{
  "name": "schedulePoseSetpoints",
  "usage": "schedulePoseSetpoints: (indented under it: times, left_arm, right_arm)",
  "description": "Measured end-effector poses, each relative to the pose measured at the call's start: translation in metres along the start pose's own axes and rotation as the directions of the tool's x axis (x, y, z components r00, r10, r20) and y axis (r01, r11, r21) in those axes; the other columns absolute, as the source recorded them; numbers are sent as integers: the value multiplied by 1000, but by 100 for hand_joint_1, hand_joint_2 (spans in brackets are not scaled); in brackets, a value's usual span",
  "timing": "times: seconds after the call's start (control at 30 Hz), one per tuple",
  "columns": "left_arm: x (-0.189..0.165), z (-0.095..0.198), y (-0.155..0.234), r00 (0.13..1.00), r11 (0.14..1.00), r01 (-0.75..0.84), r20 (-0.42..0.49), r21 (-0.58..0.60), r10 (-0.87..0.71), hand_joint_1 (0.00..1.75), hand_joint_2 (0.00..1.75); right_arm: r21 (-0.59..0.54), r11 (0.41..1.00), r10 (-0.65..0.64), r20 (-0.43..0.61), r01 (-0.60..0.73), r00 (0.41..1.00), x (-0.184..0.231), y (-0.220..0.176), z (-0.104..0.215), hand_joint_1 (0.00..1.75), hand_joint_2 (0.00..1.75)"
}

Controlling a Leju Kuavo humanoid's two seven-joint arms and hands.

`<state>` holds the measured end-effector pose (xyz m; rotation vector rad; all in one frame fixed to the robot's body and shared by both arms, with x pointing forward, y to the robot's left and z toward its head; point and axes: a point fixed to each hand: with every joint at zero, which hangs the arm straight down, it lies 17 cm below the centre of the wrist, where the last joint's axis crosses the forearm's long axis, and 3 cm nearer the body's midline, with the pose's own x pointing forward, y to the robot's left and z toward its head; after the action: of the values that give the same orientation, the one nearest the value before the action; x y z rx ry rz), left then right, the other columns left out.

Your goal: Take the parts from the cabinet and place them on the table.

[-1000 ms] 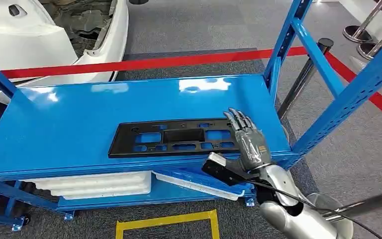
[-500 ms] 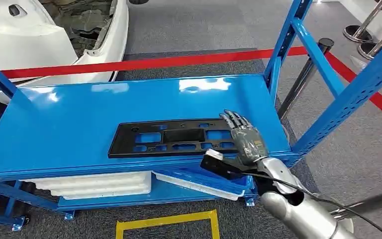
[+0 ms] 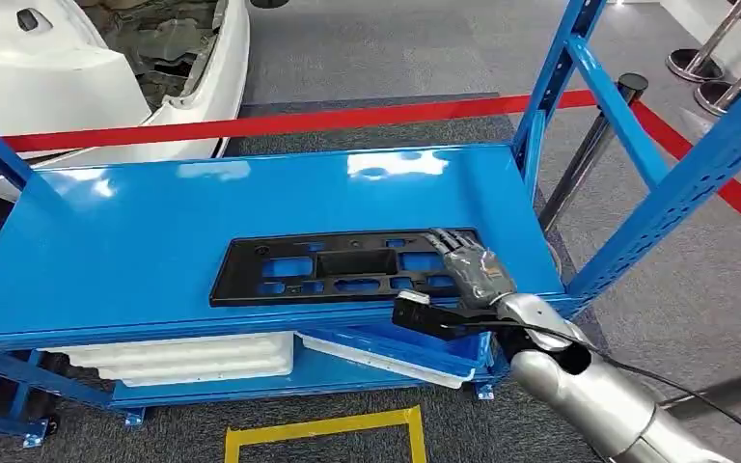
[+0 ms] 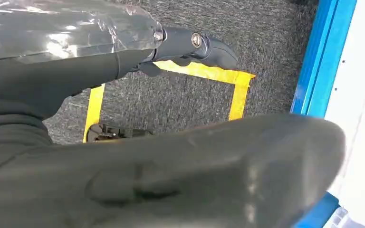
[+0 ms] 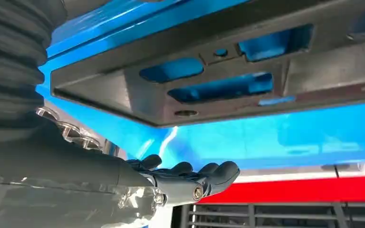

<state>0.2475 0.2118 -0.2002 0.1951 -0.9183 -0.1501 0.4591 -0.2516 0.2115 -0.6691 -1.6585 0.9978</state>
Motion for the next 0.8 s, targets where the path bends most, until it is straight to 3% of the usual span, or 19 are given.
schedulePoseSetpoints:
  times: [0.8]
  left_arm:
    - [-3,1,4,1000,1000,-11,-11,22,11,0,0]
  right_arm:
    - [54,998,11,40,-13,999,2,11,-19,0,175]
